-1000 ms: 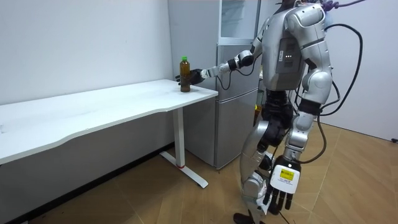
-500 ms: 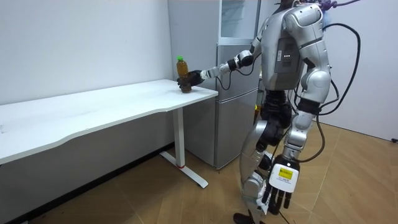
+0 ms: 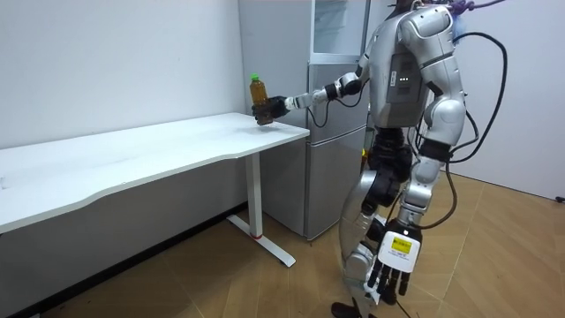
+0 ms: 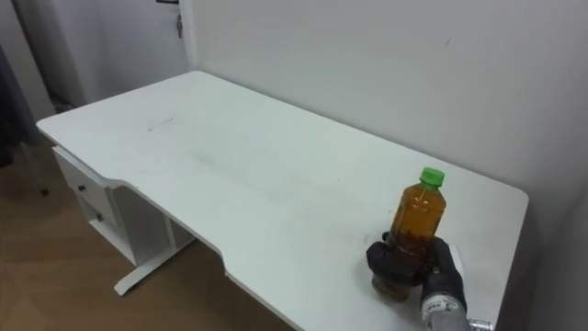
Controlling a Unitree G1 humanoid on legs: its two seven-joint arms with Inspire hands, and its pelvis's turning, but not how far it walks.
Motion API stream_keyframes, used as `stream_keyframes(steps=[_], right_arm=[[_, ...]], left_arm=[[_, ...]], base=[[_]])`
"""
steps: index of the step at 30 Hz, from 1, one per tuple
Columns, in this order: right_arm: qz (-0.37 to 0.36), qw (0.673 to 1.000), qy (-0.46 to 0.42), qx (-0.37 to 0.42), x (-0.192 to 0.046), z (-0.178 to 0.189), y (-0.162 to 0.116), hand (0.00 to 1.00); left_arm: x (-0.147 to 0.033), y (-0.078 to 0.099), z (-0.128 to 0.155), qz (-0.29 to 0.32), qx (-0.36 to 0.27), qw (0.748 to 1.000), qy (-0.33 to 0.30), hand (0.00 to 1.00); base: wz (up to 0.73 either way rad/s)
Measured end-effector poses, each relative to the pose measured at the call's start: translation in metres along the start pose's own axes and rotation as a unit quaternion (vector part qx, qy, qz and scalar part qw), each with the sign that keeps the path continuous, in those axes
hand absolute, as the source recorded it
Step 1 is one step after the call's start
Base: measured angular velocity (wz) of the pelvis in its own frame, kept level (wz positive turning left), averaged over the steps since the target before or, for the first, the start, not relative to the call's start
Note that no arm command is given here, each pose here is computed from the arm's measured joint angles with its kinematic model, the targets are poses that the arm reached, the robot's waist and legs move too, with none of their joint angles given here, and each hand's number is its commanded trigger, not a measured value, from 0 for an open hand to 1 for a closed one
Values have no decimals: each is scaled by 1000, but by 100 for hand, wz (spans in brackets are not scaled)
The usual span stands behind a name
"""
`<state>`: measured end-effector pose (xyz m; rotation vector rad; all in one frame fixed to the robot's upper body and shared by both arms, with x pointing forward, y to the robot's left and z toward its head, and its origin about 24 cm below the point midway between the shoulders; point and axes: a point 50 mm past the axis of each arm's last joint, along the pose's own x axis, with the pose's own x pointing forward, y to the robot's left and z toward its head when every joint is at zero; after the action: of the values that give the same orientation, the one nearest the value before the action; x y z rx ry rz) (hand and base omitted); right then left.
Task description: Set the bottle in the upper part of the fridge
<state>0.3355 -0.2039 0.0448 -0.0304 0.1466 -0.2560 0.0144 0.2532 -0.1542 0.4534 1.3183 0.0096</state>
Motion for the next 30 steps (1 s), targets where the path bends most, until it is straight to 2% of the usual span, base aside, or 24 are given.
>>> stream_keyframes(steps=[8,14,19,23,30], right_arm=[[97,988,-115,-20,-29,34,26,100],[122,980,-149,-38,-34,47,30,100],[153,963,-210,-78,-44,71,33,100],[173,951,-248,-72,-53,89,36,100],[184,940,-279,-66,-61,103,37,100]], left_arm=[[0,0,0,0,1,1000,0,0],[-1,-3,-2,-2,-4,1000,3,0],[-1,3,-3,10,-26,1000,6,0],[1,8,1,19,-18,1000,0,0],[1,8,3,19,-15,1000,-1,0]], base=[[-18],[-8],[-17],[-9],[-4]])
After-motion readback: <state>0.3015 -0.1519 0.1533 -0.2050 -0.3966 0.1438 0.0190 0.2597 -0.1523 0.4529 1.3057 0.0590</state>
